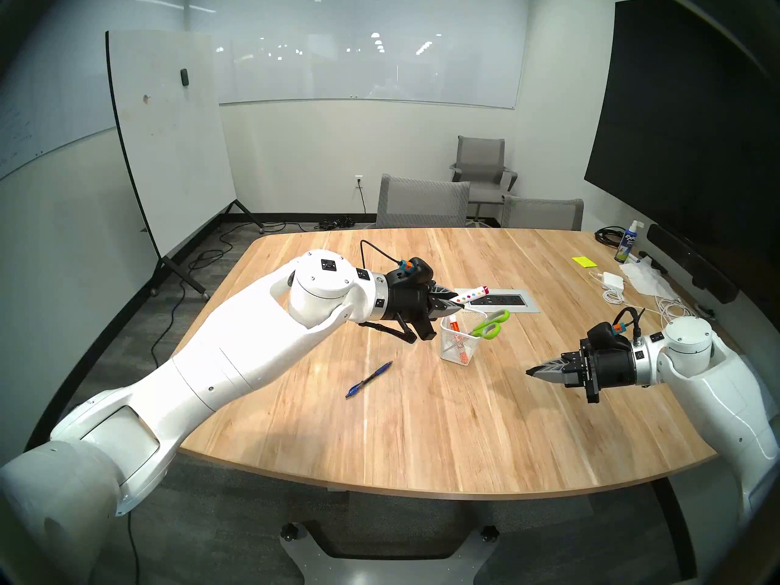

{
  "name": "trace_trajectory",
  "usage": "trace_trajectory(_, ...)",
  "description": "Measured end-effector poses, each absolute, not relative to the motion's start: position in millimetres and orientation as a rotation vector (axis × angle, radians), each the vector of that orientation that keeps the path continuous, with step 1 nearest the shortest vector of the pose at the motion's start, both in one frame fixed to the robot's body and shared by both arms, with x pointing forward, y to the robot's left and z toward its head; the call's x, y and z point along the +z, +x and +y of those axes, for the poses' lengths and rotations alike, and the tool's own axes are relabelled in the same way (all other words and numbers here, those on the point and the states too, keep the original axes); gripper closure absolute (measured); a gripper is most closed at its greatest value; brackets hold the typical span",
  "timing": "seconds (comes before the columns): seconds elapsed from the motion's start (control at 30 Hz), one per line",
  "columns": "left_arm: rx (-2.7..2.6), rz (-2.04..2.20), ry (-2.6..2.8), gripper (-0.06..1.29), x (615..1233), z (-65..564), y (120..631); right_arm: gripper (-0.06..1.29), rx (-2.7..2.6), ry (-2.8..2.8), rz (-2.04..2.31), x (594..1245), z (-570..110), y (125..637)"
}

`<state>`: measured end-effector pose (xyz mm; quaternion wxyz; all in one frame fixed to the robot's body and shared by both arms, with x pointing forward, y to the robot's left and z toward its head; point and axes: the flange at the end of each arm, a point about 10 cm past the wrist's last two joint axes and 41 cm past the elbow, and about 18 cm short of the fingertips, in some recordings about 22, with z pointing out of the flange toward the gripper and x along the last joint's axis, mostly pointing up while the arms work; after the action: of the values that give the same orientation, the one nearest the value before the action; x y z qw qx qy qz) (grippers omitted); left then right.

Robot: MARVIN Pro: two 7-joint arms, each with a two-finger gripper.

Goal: Place the pen, the marker, and the scissors into the pen holder

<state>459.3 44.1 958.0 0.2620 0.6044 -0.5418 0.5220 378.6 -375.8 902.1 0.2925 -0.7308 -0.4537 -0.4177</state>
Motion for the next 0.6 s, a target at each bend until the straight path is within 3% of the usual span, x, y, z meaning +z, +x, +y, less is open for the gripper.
trace_trajectory(0.6,1.349,-1.430,1.645,1.04,958.9,29.1,452.6,1.25,-1.253,-1.954,-1.208,914.0,-360.6,400.5)
